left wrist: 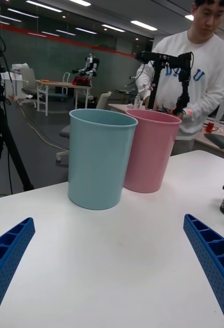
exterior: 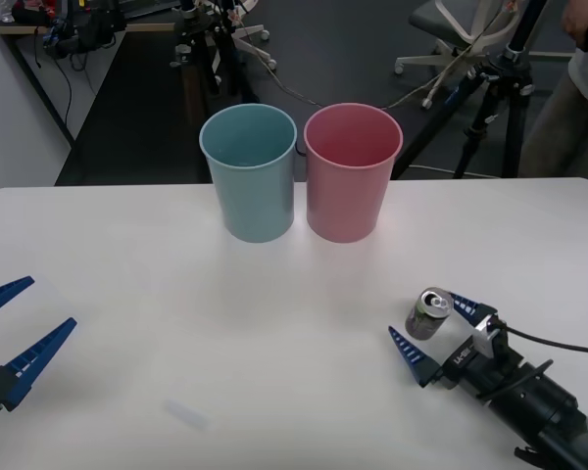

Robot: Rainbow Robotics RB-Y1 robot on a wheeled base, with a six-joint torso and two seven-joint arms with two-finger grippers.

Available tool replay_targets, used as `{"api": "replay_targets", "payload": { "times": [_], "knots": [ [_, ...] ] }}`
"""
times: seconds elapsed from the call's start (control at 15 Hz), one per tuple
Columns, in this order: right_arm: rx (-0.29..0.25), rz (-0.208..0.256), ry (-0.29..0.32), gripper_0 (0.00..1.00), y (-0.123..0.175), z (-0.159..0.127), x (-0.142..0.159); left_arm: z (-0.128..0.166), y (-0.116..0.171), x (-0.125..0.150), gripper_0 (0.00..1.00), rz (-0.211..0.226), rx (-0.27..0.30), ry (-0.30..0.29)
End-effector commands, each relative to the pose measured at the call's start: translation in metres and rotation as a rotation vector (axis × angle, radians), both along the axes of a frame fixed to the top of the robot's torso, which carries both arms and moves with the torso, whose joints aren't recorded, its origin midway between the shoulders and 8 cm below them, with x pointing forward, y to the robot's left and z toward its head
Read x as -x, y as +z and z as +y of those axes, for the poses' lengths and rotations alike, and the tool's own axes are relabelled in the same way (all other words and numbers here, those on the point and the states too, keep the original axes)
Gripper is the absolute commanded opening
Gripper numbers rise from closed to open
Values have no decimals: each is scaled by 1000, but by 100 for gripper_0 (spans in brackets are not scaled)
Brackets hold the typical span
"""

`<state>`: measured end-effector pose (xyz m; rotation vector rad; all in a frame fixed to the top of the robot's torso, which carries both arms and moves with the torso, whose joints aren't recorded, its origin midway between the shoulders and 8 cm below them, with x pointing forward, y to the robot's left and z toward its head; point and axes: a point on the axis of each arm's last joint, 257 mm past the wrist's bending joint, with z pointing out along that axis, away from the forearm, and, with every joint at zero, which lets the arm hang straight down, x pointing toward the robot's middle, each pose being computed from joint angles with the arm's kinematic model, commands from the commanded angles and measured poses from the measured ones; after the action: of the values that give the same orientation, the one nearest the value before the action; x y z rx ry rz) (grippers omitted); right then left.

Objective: Grasp the object on the table and drop it into the matching bin: aluminum can to the light blue bin, PET bottle to the pink bin.

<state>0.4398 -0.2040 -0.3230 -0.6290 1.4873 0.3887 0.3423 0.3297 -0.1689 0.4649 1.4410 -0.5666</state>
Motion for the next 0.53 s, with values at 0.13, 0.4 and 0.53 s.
{"api": "replay_targets", "payload": {
  "times": [0.13, 0.4, 0.53],
  "knots": [
    [-2, -1, 5, 100, 3, 5, -5, 0, 0, 0, 100, 0, 0, 0],
    [1, 0, 7, 5, 2, 5, -4, 0, 0, 0, 100, 0, 0, 0],
    [1, -6, 11, 0, 3, 6, -3, 0, 0, 0, 100, 0, 0, 0]
  ]
}}
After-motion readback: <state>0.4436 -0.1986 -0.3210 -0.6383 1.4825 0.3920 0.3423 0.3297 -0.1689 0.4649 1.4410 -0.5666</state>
